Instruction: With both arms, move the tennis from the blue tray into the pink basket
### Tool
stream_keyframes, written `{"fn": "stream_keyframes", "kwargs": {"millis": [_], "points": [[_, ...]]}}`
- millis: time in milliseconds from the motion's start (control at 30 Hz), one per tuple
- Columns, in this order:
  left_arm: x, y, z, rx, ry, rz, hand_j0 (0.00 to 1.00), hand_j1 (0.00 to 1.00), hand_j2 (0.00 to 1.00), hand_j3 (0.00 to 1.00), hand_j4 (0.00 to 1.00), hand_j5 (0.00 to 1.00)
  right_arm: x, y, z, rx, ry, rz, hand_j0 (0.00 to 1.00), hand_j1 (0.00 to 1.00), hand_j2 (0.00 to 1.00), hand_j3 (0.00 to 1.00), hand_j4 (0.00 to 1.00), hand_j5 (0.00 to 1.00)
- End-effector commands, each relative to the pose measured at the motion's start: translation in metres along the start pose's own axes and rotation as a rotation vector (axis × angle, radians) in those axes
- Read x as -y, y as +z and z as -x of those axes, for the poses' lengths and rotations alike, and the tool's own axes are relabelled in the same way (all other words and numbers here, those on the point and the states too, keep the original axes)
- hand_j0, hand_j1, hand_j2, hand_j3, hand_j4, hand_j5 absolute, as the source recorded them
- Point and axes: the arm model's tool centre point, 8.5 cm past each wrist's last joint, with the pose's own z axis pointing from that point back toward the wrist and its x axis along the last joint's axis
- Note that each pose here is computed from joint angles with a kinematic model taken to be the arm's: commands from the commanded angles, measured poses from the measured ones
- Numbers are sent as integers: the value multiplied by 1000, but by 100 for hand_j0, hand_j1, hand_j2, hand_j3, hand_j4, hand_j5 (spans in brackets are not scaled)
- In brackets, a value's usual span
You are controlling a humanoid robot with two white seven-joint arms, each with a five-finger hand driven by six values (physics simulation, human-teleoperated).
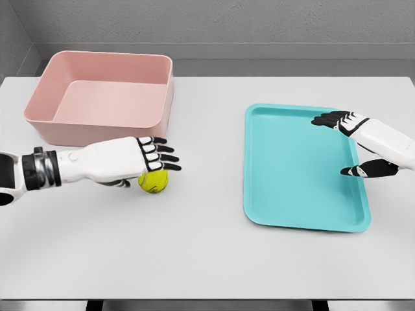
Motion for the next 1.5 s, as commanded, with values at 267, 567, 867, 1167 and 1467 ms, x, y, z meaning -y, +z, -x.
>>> {"fn": "stream_keyframes", "kwargs": {"millis": [267,567,867,1167,1467], "points": [[18,-13,8,0,83,13,100,100,100,100,100,100,-1,2,4,-10,-14,1,100,100,100,100,100,100],[24,-14,11,0,109,33,100,100,100,100,100,100,-3,5,10,-28,-30,-1,100,100,100,100,100,100],[29,-25,10,11,120,32,100,100,100,100,100,100,-3,5,10,-26,-29,-1,100,100,100,100,100,100],[32,-25,15,1,127,39,100,100,100,100,100,100,-5,5,10,-29,-32,-2,100,100,100,100,100,100],[39,-30,15,0,145,47,99,99,99,99,99,99,-5,5,10,-29,-32,-2,100,100,100,100,100,100]]}}
